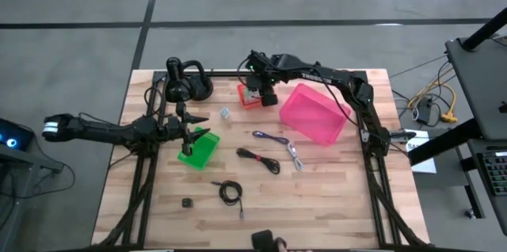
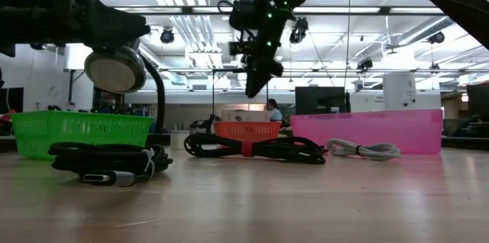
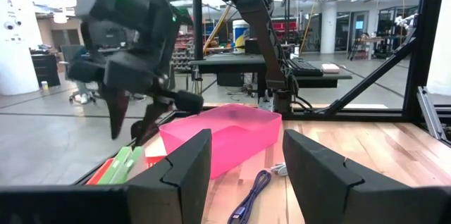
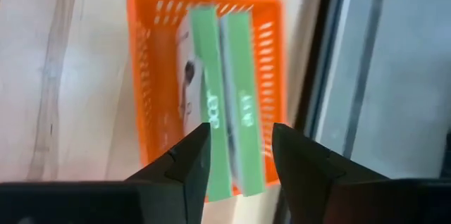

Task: Pick and place items into bin
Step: Put the blue charger cable into the pink bin

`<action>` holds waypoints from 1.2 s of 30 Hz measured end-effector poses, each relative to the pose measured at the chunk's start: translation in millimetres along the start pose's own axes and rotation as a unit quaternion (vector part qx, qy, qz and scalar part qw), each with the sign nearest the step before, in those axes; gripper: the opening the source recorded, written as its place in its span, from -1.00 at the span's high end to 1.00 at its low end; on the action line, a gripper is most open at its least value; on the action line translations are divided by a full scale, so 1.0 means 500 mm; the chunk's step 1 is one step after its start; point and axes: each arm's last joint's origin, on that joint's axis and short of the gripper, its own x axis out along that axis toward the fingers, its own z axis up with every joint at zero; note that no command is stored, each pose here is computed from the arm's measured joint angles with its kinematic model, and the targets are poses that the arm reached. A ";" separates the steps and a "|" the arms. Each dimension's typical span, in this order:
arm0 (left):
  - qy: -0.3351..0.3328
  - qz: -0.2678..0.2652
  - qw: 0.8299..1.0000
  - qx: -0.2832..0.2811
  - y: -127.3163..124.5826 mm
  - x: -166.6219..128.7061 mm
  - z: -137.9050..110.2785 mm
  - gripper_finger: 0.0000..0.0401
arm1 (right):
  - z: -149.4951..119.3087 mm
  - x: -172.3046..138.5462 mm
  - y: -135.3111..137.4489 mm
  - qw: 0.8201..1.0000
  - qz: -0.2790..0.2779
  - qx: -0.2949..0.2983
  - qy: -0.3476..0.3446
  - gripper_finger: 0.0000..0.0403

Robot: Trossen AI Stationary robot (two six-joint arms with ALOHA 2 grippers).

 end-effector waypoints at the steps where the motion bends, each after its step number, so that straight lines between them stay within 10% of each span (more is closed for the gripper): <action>1: 0.000 0.000 1.000 0.000 0.000 0.000 0.000 0.19 | 0.004 -0.006 -0.004 1.000 -0.004 0.005 -0.005 0.30; 19: 0.000 0.000 1.000 0.000 0.000 0.000 0.000 0.19 | 0.071 -0.185 0.051 0.995 0.031 0.093 0.001 0.34; 36: 0.001 -0.001 1.000 0.000 0.000 0.000 -0.001 0.19 | 0.094 -0.155 0.214 0.983 0.138 0.079 0.094 0.37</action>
